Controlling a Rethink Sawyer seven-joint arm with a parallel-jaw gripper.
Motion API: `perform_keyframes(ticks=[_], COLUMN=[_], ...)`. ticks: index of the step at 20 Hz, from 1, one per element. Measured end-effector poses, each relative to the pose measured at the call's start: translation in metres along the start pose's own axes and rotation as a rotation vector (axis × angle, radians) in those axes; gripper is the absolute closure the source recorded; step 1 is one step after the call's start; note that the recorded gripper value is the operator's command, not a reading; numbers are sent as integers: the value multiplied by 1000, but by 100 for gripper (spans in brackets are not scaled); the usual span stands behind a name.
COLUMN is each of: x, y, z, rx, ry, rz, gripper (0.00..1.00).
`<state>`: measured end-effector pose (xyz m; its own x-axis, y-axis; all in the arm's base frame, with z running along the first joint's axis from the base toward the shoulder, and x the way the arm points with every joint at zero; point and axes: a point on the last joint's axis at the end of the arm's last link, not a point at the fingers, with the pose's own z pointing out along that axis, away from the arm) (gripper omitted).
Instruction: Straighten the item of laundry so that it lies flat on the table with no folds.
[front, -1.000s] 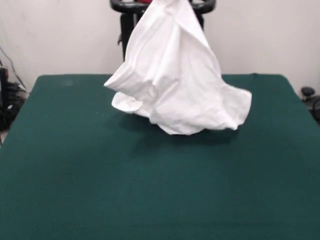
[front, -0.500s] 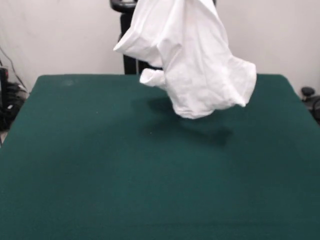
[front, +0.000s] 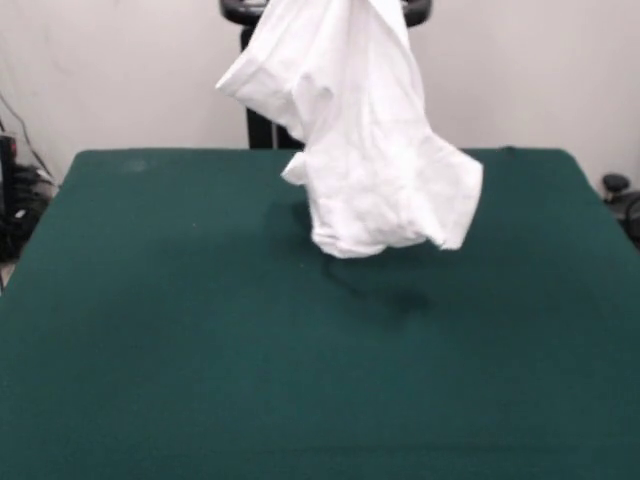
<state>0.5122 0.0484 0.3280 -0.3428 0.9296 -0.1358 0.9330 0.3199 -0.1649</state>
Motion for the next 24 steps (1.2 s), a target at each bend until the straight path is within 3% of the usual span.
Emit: perform_keyframes(ticks=[6,11,17,24], x=[26,67,99,140], y=[-26,-44,-44,-18], z=[12,19,19,10], rx=[31,59,50,-16], ry=[64,127,174,244], rz=[-46,-96,-118,-139], gripper=[100,100,100,100])
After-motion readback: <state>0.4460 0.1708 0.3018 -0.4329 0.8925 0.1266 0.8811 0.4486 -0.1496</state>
